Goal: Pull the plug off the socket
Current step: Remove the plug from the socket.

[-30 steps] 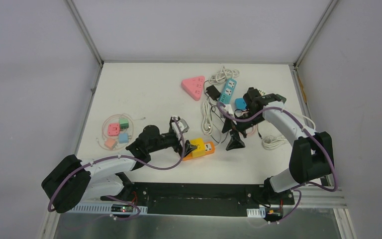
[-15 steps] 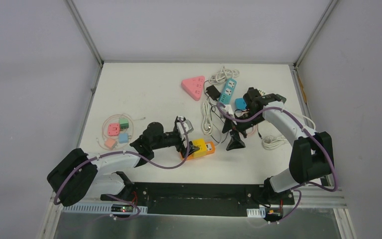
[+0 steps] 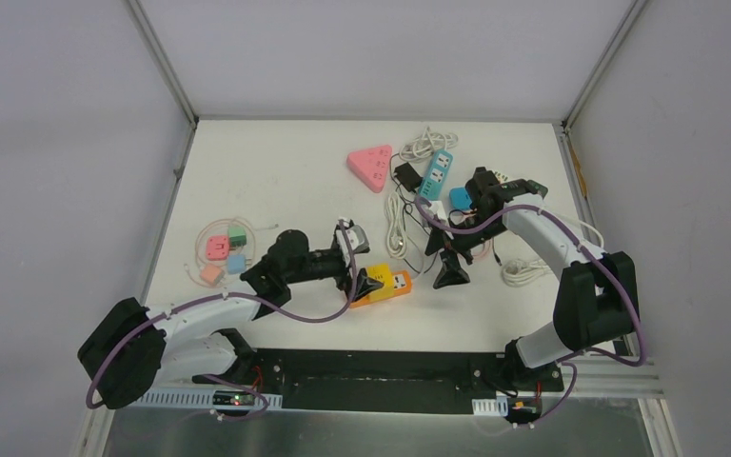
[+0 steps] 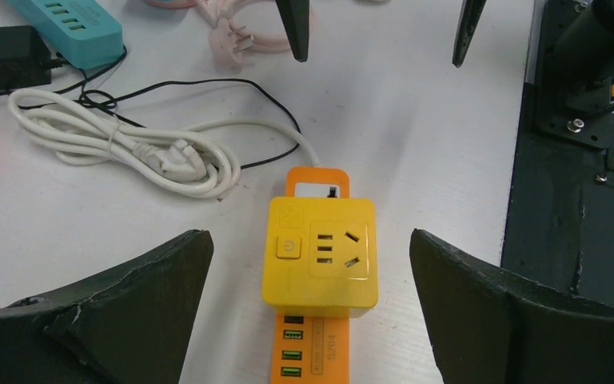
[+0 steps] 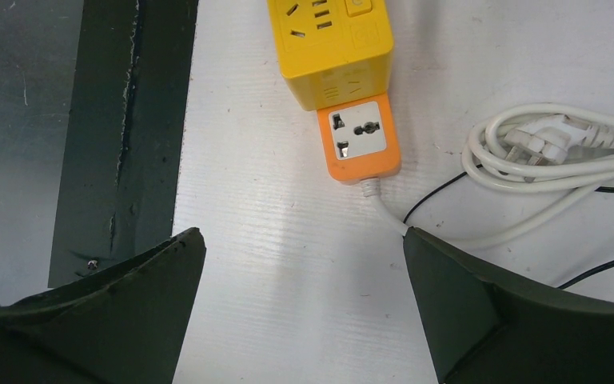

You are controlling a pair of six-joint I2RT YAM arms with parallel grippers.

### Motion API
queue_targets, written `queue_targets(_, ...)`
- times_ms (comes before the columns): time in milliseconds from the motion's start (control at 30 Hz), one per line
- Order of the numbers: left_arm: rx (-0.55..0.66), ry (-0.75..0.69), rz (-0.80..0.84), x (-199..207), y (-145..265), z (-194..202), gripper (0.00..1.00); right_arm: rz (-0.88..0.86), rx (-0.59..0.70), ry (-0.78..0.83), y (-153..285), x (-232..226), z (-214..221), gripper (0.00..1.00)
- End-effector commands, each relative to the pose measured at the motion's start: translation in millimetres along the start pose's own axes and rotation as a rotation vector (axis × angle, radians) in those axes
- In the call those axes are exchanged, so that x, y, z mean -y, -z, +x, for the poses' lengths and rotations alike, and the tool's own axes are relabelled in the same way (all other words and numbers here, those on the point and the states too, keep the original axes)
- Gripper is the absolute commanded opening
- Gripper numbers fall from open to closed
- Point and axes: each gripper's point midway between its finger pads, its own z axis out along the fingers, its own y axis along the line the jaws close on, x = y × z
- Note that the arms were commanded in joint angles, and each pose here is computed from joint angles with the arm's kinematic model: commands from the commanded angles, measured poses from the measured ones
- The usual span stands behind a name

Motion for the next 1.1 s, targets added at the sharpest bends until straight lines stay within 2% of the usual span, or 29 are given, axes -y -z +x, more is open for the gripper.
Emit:
queue_targets(0, -0.050, -0.028, -0.001, 5, -7, 1, 0.98, 0.007, 0.028, 0.059, 5, -3, -10, 1.00)
queue_targets(133, -0.160, -0.089, -0.026, 6, -14, 18, 0.98, 0.006, 0.027, 0.055, 5, -3, -9, 1.00)
queue_targets(300, -0.220, -0.117, -0.044, 9, -23, 26, 0.98, 0.002, 0.021, 0.048, 4, -3, -7, 1.00)
queue_targets(467, -0.304, -0.134, -0.101, -1, -28, 44, 0.89, -0.003, 0.016, 0.041, 3, -2, -6, 1.00)
queue_targets(833, -0.302, -0.166, -0.056, 3, -40, 50, 0.75, -0.006, 0.013, 0.040, 3, -3, -5, 1.00)
queue_targets(933, -0.302, -0.155, -0.022, 9, -43, 53, 0.65, -0.005, 0.012, 0.040, 3, -2, -5, 1.00)
queue_targets(967, -0.301, -0.148, -0.014, 10, -45, 54, 0.52, -0.005, 0.010, 0.039, 4, -2, -5, 1.00)
queue_targets(1033, -0.303, -0.131, -0.001, 13, -46, 56, 0.13, -0.006, 0.008, 0.040, 3, -2, -4, 1.00)
queue_targets(1067, -0.304, -0.121, 0.002, 14, -47, 56, 0.01, -0.007, 0.006, 0.039, 3, -2, -4, 1.00)
